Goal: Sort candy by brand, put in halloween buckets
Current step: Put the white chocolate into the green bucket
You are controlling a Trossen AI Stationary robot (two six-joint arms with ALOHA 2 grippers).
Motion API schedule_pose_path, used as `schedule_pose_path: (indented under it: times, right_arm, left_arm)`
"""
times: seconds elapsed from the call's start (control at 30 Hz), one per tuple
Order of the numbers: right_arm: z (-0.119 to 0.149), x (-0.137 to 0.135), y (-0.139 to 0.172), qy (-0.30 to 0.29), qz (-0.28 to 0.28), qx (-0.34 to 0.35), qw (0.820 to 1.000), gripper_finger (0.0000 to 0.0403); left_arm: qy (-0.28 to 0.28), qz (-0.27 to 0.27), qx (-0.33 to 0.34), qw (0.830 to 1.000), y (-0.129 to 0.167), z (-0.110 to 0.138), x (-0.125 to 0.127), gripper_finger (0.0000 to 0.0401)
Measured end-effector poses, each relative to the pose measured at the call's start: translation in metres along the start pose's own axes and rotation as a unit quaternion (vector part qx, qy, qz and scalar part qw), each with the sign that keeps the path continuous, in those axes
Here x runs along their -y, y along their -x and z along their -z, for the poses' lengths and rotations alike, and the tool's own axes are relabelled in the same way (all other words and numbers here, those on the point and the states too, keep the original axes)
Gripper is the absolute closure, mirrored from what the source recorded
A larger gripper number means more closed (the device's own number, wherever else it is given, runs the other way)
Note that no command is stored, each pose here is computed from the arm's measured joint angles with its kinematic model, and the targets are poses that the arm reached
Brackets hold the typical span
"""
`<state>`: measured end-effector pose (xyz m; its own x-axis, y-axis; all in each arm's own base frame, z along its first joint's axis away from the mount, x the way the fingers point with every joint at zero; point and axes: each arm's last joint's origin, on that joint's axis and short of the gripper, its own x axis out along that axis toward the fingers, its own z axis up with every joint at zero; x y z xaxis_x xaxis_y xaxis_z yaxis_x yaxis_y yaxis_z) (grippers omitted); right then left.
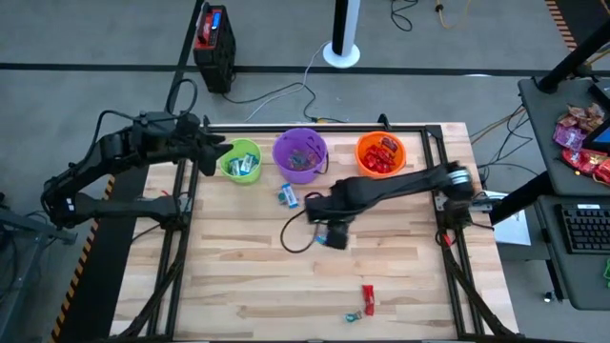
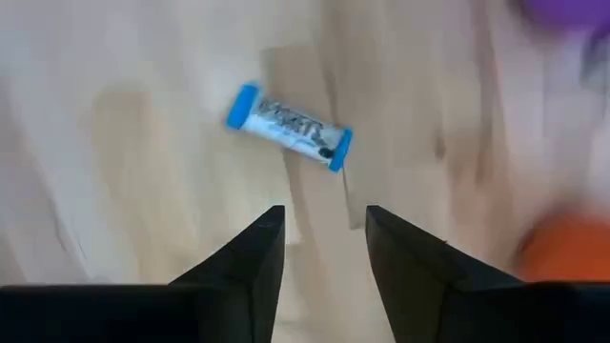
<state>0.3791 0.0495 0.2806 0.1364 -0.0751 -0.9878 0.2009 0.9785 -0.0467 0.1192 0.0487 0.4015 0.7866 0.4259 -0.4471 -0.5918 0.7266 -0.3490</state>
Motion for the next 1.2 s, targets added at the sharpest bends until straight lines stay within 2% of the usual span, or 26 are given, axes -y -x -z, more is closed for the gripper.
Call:
schedule_pose_path:
  times: [0.07, 0.13, 0.2, 0.27, 0.33, 0.63, 0.93, 1.03, 1.2]
  right_arm:
    - [0.012, 0.003, 0.007, 0.135, -0.034, 0.025, 0.99, 0.0252]
    - [0.02, 0.005, 0.006, 0.234, -0.042, 0.067, 0.969, 0.0244]
    - [0.025, 0.007, -0.004, 0.287, -0.036, 0.089, 0.953, 0.0237]
    - [0.029, 0.01, -0.019, 0.315, -0.036, 0.096, 0.944, 0.0232]
    - [0.031, 0.011, -0.036, 0.324, -0.035, 0.094, 0.941, 0.023]
    - [0.026, 0.014, -0.104, 0.309, -0.033, 0.049, 0.949, 0.0229]
    - [0.008, 0.018, -0.141, 0.31, -0.021, 0.038, 0.95, 0.0236]
    - [0.006, 0.018, -0.148, 0.312, -0.028, 0.029, 0.949, 0.0254]
    - [0.007, 0.017, -0.151, 0.312, -0.049, 0.027, 0.948, 0.0317]
  left_arm:
    - [-0.005, 0.001, 0.002, 1.0, 0.0, 0.0, 0.0, 0.0201]
    - [-0.007, 0.002, 0.003, 1.0, 0.0, 0.0, 0.0, 0.0201]
    - [-0.007, 0.005, 0.003, 1.0, 0.001, 0.0, 0.0, 0.0201]
    - [-0.008, 0.006, 0.003, 1.0, 0.002, 0.0, 0.001, 0.0201]
    - [-0.008, 0.006, 0.004, 1.0, 0.002, 0.0, 0.001, 0.0201]
    - [-0.009, 0.006, 0.002, 1.0, 0.0, 0.0, 0.001, 0.0201]
    - [-0.01, 0.0, -0.008, 1.0, -0.008, -0.001, 0.002, 0.0201]
    - [-0.011, -0.001, -0.012, 1.0, -0.01, -0.001, 0.003, 0.0201]
    - [-0.011, -0.004, -0.014, 1.0, -0.012, -0.001, 0.003, 0.0201]
